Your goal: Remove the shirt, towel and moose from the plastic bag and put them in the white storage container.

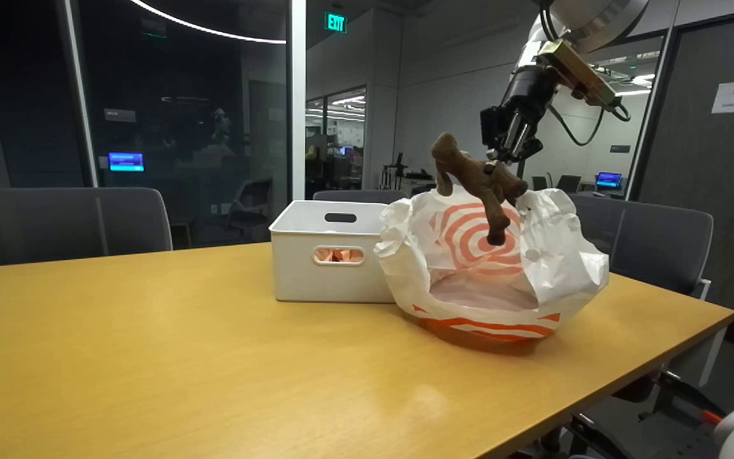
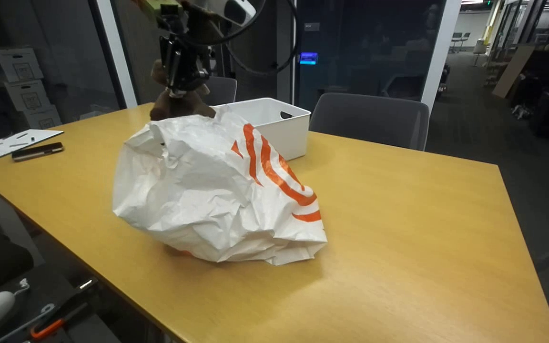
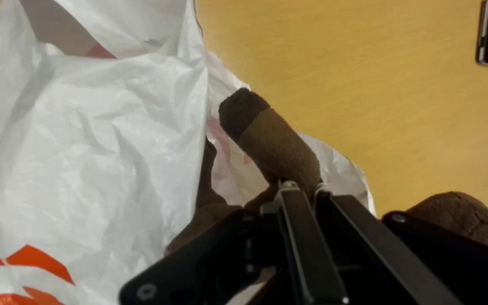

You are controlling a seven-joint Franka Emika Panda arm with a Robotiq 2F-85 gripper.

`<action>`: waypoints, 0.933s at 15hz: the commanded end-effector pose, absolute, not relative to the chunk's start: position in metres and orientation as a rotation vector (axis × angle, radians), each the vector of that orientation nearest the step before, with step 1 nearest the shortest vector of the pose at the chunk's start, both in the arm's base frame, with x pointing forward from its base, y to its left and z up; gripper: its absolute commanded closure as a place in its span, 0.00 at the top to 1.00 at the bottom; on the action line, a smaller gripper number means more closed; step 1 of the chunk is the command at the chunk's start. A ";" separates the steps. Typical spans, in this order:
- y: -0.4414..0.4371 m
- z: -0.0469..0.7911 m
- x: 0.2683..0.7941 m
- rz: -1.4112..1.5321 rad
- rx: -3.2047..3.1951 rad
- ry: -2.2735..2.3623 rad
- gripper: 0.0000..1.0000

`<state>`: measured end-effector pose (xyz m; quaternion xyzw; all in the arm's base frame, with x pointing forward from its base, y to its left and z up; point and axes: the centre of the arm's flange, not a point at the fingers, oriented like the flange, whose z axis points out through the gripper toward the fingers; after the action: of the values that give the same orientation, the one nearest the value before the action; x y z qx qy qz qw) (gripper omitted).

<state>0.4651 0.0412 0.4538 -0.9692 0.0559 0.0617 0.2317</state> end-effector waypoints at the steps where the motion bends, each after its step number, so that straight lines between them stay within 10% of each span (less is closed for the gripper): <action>1: 0.043 0.474 0.460 -0.065 -2.600 0.075 0.09; 14: 0.154 0.524 0.537 -0.654 -2.842 -0.210 0.09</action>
<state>0.5062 0.1208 0.5031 -0.9669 -0.0633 -0.1978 0.1486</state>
